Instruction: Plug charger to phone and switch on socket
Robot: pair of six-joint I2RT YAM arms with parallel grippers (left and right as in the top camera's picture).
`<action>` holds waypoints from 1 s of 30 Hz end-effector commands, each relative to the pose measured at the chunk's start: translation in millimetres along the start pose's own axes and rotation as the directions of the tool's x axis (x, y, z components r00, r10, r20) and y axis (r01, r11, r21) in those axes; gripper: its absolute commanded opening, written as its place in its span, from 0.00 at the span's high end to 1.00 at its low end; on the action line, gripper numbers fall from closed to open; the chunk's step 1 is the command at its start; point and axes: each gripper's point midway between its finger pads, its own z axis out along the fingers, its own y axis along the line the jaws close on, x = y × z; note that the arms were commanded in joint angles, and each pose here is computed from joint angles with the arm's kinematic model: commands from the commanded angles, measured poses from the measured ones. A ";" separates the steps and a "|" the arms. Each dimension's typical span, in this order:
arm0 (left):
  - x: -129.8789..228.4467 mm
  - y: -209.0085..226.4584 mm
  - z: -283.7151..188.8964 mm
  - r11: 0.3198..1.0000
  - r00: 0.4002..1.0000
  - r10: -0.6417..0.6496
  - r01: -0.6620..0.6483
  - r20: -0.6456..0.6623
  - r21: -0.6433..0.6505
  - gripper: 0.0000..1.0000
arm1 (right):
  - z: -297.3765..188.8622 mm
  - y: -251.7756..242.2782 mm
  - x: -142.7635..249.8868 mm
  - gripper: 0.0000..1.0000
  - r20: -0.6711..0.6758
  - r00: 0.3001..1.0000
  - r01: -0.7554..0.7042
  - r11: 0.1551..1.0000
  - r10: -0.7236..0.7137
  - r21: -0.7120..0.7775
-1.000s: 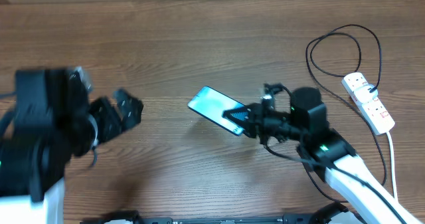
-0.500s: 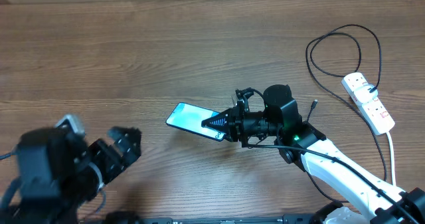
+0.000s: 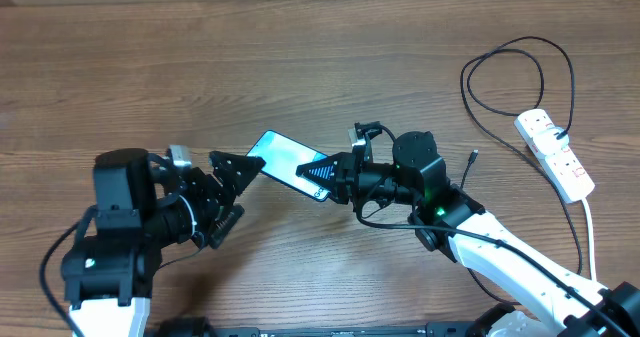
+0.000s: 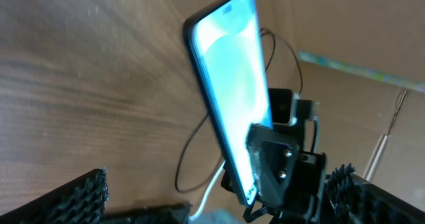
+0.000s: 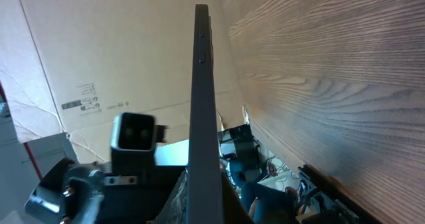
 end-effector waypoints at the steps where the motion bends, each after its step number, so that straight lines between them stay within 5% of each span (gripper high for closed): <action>1: 9.6 -3.4 6.7 0.996 0.994 -0.072 0.076 -0.080 0.052 0.03 | 1.2 16.1 2.3 0.96 0.030 0.999 0.041 0.999 -0.040 -0.034; 30: -7.5 -11.7 9.9 0.996 0.999 -0.049 0.048 0.006 0.075 0.54 | 21.7 41.3 67.0 0.96 -0.165 0.975 -0.169 0.981 0.152 -0.097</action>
